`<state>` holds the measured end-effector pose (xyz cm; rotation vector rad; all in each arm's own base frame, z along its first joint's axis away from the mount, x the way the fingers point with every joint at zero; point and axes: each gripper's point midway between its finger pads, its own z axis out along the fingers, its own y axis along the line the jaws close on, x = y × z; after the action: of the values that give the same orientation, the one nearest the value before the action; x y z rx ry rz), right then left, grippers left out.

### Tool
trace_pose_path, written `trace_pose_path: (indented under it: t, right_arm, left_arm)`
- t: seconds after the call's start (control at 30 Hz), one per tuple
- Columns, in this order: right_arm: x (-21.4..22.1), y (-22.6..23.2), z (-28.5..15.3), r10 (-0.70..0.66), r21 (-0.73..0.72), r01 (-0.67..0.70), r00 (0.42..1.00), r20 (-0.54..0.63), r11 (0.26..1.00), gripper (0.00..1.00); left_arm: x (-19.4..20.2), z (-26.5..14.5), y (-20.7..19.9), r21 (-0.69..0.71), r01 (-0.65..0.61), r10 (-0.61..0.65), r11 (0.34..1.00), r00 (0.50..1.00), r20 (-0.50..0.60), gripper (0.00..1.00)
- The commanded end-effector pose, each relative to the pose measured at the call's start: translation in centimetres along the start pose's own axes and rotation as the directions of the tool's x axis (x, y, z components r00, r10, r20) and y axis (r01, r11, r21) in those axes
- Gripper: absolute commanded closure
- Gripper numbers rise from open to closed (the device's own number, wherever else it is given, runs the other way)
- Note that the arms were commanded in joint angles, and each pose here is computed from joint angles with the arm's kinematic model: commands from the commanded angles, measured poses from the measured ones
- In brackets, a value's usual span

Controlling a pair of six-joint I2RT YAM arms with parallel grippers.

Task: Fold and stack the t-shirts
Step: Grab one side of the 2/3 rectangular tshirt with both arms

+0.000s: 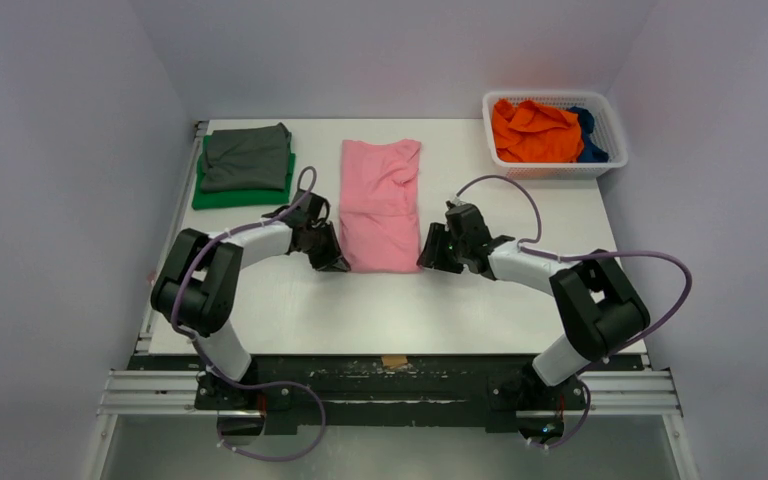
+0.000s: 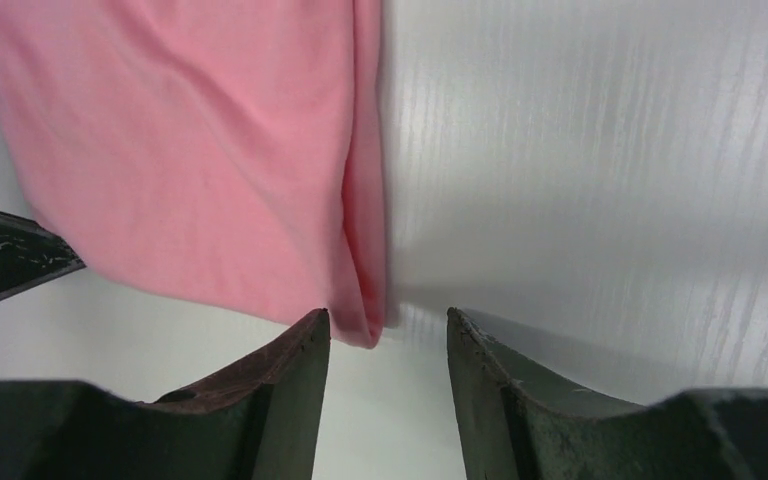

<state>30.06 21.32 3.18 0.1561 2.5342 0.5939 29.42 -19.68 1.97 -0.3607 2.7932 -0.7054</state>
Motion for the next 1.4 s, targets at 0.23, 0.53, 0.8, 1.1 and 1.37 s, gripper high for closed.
trace_pose_path:
  t: [0.23,0.53,0.8,1.1,1.37]
  right_arm:
    - [1.1,2.1,1.2,0.032,-0.116,-0.037,0.998,-0.053,0.993,0.65]
    - [2.7,1.1,1.1,0.050,-0.077,-0.056,0.996,-0.073,0.996,0.75]
    - [2.8,1.3,-0.2,0.041,-0.071,-0.045,0.997,-0.062,0.996,1.00]
    - [8.4,2.7,-5.4,-0.009,-0.185,-0.026,0.982,-0.189,0.982,1.00]
    - [12.2,3.7,-11.0,-0.065,-0.254,0.010,0.976,-0.209,0.967,1.00]
  left_arm:
    - [0.3,0.2,2.0,-0.078,-0.008,0.011,0.997,0.999,0.039,1.00]
    - [1.1,0.1,2.4,-0.068,0.009,-0.006,0.998,0.999,0.047,1.00]
    - [1.9,-0.8,2.9,-0.042,0.008,-0.004,0.999,0.995,0.096,1.00]
    - [8.6,-3.2,4.9,-0.058,-0.049,0.055,0.997,0.992,0.115,1.00]
    - [14.2,-9.3,5.3,0.075,-0.075,0.063,0.994,0.986,0.154,1.00]
